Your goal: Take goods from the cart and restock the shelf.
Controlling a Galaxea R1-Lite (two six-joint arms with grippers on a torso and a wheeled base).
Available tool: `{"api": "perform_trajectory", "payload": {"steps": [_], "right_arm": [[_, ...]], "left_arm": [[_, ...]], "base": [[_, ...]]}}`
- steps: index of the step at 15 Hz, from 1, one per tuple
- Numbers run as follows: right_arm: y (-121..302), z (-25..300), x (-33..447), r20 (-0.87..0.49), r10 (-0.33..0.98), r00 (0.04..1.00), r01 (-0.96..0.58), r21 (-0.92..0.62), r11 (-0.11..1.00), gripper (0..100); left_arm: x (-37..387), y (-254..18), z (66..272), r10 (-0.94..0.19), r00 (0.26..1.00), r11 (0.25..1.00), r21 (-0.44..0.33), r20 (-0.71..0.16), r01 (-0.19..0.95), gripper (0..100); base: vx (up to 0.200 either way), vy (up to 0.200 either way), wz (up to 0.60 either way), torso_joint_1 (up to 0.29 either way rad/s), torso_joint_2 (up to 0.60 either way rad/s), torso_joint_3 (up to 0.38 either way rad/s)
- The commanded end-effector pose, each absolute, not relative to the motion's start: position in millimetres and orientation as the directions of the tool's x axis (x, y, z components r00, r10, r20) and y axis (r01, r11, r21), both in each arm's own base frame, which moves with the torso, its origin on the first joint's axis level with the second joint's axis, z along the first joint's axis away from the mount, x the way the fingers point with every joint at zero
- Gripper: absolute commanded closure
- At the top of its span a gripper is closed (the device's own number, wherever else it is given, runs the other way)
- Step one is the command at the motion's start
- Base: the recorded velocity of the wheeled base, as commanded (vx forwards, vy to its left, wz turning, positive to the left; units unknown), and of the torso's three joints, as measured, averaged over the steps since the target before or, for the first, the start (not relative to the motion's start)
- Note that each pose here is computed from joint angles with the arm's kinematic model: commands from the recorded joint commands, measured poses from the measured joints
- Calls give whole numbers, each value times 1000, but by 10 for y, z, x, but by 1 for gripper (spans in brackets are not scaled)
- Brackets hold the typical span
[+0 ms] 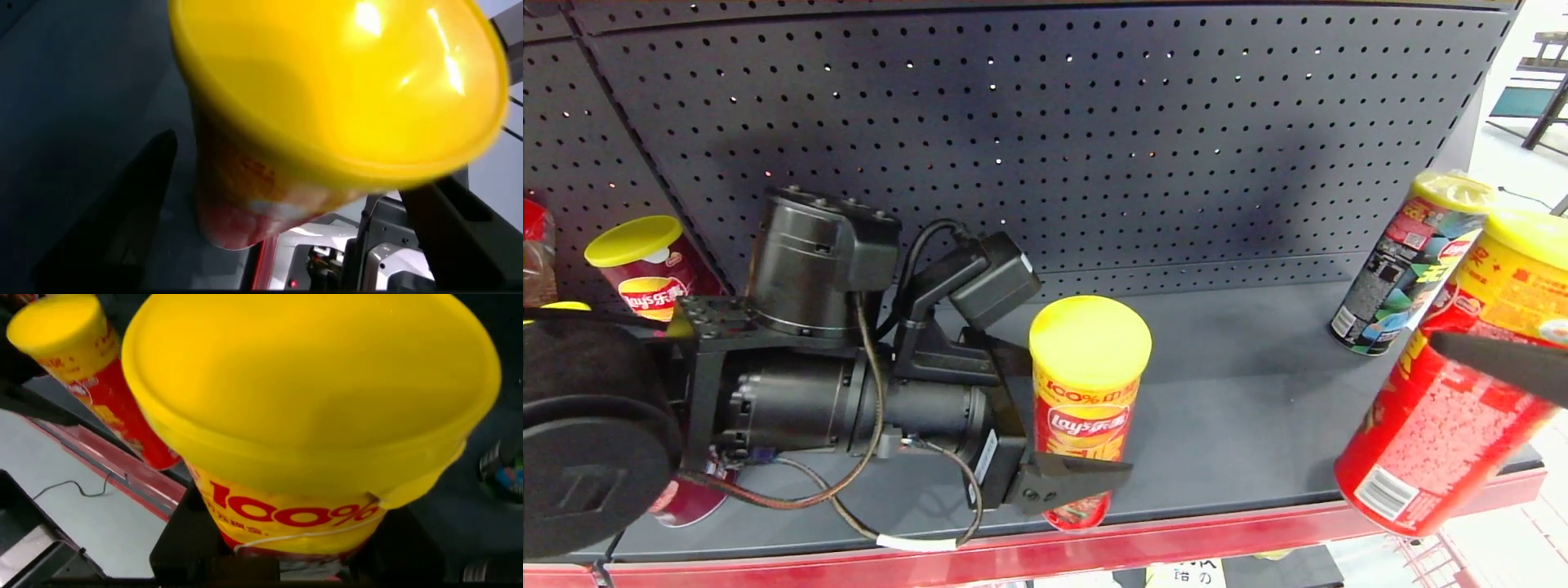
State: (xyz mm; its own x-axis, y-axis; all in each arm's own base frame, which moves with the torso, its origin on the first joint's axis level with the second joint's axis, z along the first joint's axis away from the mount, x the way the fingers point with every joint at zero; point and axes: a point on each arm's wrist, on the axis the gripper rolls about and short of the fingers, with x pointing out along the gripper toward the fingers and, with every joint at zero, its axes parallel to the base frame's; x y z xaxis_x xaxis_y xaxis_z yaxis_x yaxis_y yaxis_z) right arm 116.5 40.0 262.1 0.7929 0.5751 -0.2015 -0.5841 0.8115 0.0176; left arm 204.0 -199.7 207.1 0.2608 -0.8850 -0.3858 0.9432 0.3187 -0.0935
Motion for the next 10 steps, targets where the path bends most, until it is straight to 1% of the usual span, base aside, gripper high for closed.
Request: {"api": "perform_trajectory", "payload": {"steps": [1, 2, 3, 4, 5, 8, 10], "right_arm": [[597, 2696, 1721, -215, 601, 770, -611, 25, 792, 100], [670, 2689, 1933, -202, 606, 769, -616, 20, 788, 100], [716, 2692, 2023, -195, 616, 763, -625, 18, 780, 100], [841, 2721, 2145, -181, 652, 736, -660, 17, 751, 100], [946, 2715, 2251, -191, 672, 715, -682, 20, 731, 100], [1160, 2568, 2524, -221, 696, 684, -710, 22, 704, 100], [1249, 2514, 2721, -203, 700, 684, -718, -16, 696, 100]], "left_arm": [[1880, -1840, 2176, -888, 290, 338, -79, -358, 938, 0], [1808, -1771, 2202, -887, 303, 351, -83, -350, 933, 0], [1773, -1739, 2222, -888, 308, 356, -85, -343, 931, 0], [1689, -1662, 2277, -892, 317, 363, -93, -323, 927, 0], [1608, -1572, 2277, -887, 334, 384, -108, -318, 917, 0], [1414, -1336, 2178, -852, 404, 466, -129, -334, 876, 0], [1375, -1293, 2162, -834, 436, 505, -150, -338, 850, 0]], "base": [[0, 0, 0, 0, 0, 0], [0, 0, 0, 0, 0, 0], [0, 0, 0, 0, 0, 0], [0, 0, 0, 0, 0, 0], [0, 0, 0, 0, 0, 0], [0, 0, 0, 0, 0, 0], [0, 0, 0, 0, 0, 0]]}}
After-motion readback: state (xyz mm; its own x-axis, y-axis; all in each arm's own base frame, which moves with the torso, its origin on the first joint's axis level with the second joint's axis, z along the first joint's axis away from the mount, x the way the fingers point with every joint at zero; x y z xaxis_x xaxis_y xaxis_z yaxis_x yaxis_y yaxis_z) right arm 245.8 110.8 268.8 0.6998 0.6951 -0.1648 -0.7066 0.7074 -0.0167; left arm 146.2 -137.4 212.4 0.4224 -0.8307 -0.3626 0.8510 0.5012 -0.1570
